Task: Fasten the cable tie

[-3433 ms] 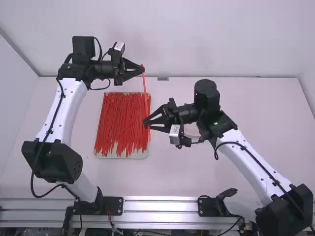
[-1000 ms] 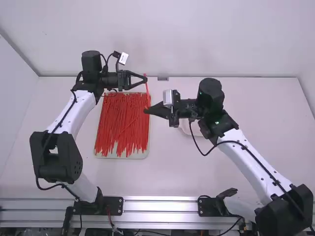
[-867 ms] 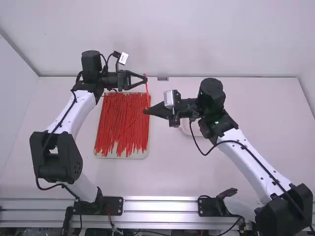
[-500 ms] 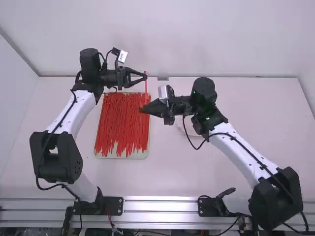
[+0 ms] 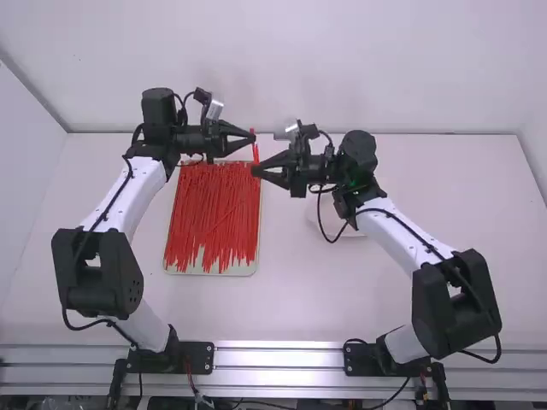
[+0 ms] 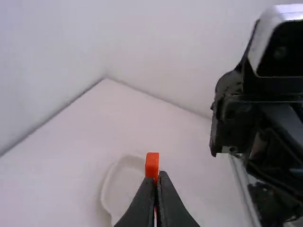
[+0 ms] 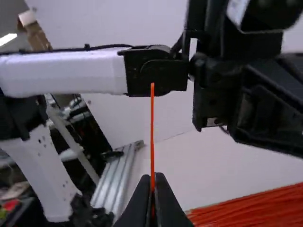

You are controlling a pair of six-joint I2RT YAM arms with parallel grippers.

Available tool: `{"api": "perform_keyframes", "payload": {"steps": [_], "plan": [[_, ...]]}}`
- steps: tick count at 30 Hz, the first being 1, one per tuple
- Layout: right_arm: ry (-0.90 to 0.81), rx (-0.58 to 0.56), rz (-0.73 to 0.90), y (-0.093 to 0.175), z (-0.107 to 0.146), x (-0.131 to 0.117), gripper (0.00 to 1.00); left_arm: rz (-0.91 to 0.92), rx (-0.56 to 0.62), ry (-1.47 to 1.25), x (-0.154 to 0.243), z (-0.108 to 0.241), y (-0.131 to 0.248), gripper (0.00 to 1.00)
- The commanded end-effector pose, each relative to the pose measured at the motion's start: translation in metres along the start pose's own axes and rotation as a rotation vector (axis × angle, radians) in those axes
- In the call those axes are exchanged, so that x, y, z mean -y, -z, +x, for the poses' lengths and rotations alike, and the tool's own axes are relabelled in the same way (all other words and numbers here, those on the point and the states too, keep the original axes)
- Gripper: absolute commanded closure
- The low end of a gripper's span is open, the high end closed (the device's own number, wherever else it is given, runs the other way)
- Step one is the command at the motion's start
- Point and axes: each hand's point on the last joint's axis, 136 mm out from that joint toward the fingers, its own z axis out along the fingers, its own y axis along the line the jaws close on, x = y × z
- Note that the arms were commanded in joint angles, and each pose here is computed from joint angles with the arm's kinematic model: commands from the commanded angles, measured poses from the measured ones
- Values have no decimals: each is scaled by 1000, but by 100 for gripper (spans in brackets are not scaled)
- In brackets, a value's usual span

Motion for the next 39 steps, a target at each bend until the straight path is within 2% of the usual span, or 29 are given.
{"api": "perform_keyframes", "payload": {"steps": [1,6,14,21,33,39], "plan": [[-161,7,4,-1,-3,1,100,17,5,-104,1,1,1,98],[-249,13,9,-5,-2,1,100,24,15,-212,3,-6,-4,98],[-280,22,28,0,-3,7,100,26,34,-276,4,-16,-4,98],[-328,27,29,-4,-3,6,100,100,44,-326,19,-20,-8,98],[-474,95,95,5,-13,22,100,96,51,-377,19,-24,-10,98],[-474,97,97,6,-13,22,100,104,61,-442,23,-30,-12,98]]}}
